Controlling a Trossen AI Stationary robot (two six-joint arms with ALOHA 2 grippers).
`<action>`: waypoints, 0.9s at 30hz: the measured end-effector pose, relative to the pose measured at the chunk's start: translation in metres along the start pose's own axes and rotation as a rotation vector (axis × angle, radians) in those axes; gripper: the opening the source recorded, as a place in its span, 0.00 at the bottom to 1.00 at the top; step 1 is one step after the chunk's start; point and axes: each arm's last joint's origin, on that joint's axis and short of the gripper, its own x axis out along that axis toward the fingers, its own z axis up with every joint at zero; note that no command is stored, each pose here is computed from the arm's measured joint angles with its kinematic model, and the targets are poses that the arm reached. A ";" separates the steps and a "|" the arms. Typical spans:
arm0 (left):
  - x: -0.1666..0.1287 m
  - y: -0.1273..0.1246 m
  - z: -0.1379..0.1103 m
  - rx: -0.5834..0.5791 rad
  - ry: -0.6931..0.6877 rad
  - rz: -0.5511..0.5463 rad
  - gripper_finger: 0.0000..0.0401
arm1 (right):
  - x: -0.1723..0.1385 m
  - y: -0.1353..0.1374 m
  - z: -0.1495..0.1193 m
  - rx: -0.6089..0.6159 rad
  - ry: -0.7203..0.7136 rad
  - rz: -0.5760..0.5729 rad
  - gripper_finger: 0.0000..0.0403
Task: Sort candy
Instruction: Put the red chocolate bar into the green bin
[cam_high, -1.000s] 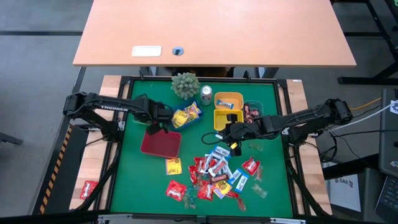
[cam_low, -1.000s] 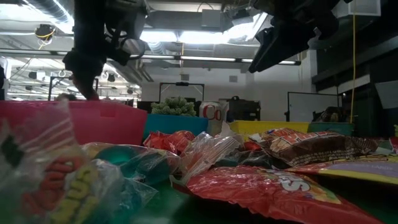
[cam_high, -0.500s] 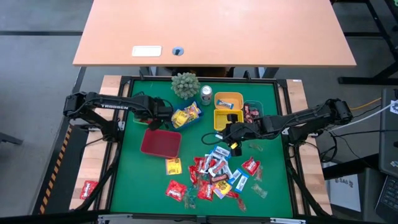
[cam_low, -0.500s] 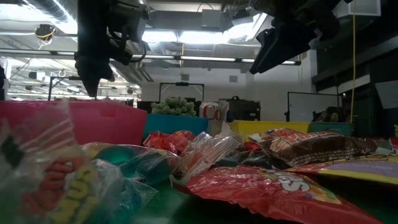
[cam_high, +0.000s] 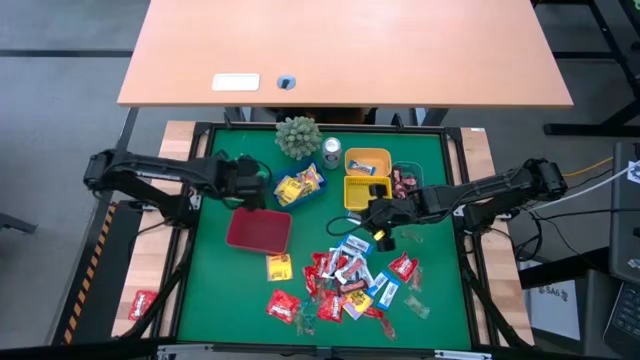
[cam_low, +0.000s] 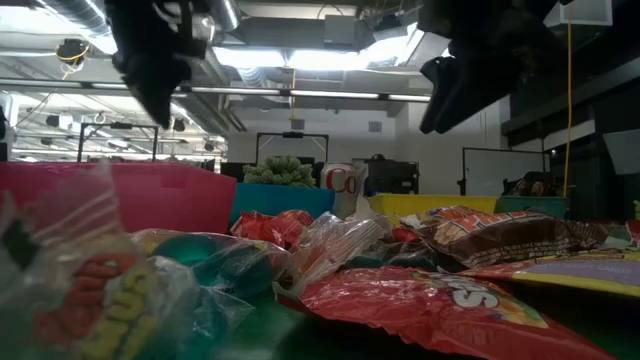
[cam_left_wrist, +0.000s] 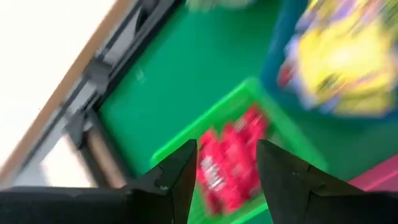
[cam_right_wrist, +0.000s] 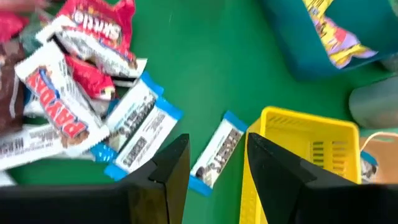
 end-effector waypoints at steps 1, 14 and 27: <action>-0.005 -0.002 0.000 -0.032 -0.048 -0.027 0.38 | 0.000 0.000 -0.001 -0.002 0.010 0.014 0.40; -0.037 -0.072 0.001 -0.047 -0.369 -0.318 0.38 | -0.003 0.010 -0.018 -0.010 0.172 0.296 0.40; -0.013 -0.107 -0.013 0.189 -0.522 -0.658 0.38 | -0.004 0.010 -0.021 -0.008 0.200 0.321 0.40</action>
